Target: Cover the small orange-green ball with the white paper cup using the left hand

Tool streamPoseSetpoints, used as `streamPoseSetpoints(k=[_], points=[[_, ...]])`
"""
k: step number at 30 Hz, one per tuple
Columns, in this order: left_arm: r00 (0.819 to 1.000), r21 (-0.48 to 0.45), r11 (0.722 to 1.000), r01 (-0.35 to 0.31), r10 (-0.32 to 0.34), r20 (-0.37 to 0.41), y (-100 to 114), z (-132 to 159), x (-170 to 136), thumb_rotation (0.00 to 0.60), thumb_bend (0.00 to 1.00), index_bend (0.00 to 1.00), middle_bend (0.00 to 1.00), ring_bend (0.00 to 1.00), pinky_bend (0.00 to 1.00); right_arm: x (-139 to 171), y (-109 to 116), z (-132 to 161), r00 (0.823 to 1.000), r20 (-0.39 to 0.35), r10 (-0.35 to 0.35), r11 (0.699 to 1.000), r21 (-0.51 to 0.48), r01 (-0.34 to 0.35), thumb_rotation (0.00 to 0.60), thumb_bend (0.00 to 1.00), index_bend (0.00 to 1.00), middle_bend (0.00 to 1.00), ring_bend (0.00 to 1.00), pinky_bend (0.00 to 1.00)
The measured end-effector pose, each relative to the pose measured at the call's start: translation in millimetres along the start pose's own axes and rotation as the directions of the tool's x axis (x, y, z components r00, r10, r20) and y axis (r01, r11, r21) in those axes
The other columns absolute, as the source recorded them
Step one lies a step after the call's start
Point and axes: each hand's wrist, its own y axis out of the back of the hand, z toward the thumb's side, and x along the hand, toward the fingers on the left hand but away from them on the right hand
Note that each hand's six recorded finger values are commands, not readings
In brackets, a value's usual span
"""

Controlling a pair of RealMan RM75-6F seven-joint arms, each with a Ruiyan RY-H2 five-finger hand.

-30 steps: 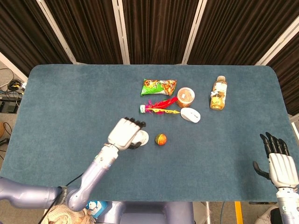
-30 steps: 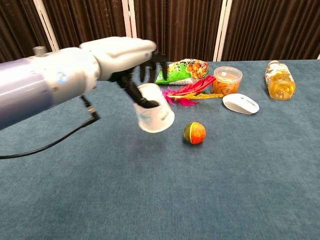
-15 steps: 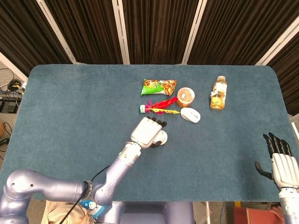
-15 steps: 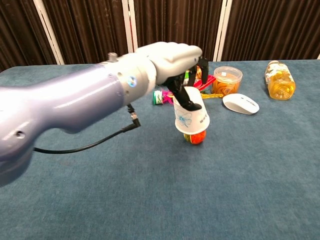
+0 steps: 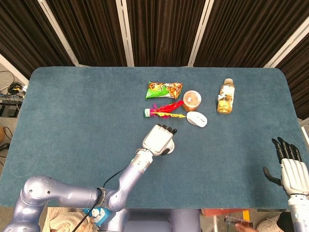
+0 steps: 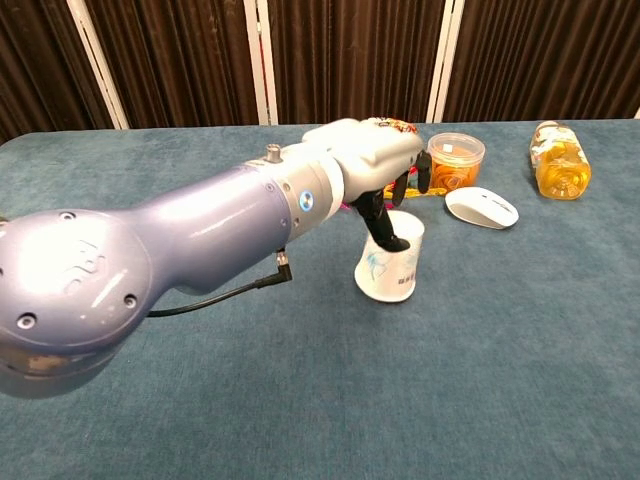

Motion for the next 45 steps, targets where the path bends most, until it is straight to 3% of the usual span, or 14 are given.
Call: streamPoseSetpoints(k=[3, 15, 24, 30, 36, 41, 45], points=[[1.000, 0.012, 1.000, 0.012, -0.013, 0.004, -4.1, 1.2, -1.4, 0.600, 0.19, 0.14, 0.18, 0.20, 0.26, -0.4, -0.4, -0.1, 1.000, 0.001, 0.003, 1.000, -0.001, -0.003, 0.600, 0.35, 0.00, 0.00, 0.00, 0.03], [0.999, 0.007, 1.000, -0.029, 0.029, 0.025, 7.8, -9.7, -26.4, 0.600, 0.19, 0.13, 0.17, 0.20, 0.26, -0.2, -1.6, 0.9, 1.000, -0.003, 0.006, 1.000, 0.010, -0.006, 0.600, 0.35, 0.00, 0.00, 0.00, 0.03], [0.995, -0.008, 0.996, -0.093, 0.092, -0.027, 24.5, -74.8, -88.9, 0.600, 0.19, 0.13, 0.16, 0.18, 0.25, 0.6, -1.8, 1.3, 1.000, -0.003, 0.005, 1.000, 0.029, -0.005, 0.600, 0.35, 0.00, 0.00, 0.00, 0.03], [0.987, -0.037, 0.994, -0.106, 0.101, -0.129, 21.1, -139.5, -152.3, 0.600, 0.19, 0.12, 0.15, 0.18, 0.25, 1.6, -3.4, 1.4, 1.000, 0.001, 0.010, 0.999, 0.043, -0.010, 0.600, 0.35, 0.00, 0.00, 0.00, 0.03], [0.969, 0.002, 0.993, -0.118, 0.115, -0.220, 14.8, -190.8, -218.9, 0.600, 0.17, 0.11, 0.13, 0.16, 0.23, 2.7, -3.3, 2.8, 1.000, -0.003, 0.004, 0.998, 0.060, -0.004, 0.600, 0.35, 0.00, 0.00, 0.00, 0.03], [0.933, 0.022, 0.990, -0.141, 0.141, -0.332, 6.0, -223.9, -273.7, 0.600, 0.12, 0.02, 0.01, 0.01, 0.09, 3.3, -3.6, 2.4, 1.000, -0.005, 0.003, 0.998, 0.068, -0.003, 0.600, 0.35, 0.00, 0.00, 0.00, 0.03], [0.901, 0.056, 0.986, -0.157, 0.166, -0.401, -1.4, -247.1, -313.5, 0.600, 0.10, 0.00, 0.00, 0.00, 0.02, 2.8, -3.4, 2.5, 1.000, -0.008, 0.001, 0.997, 0.073, -0.001, 0.600, 0.35, 0.00, 0.00, 0.00, 0.03]])
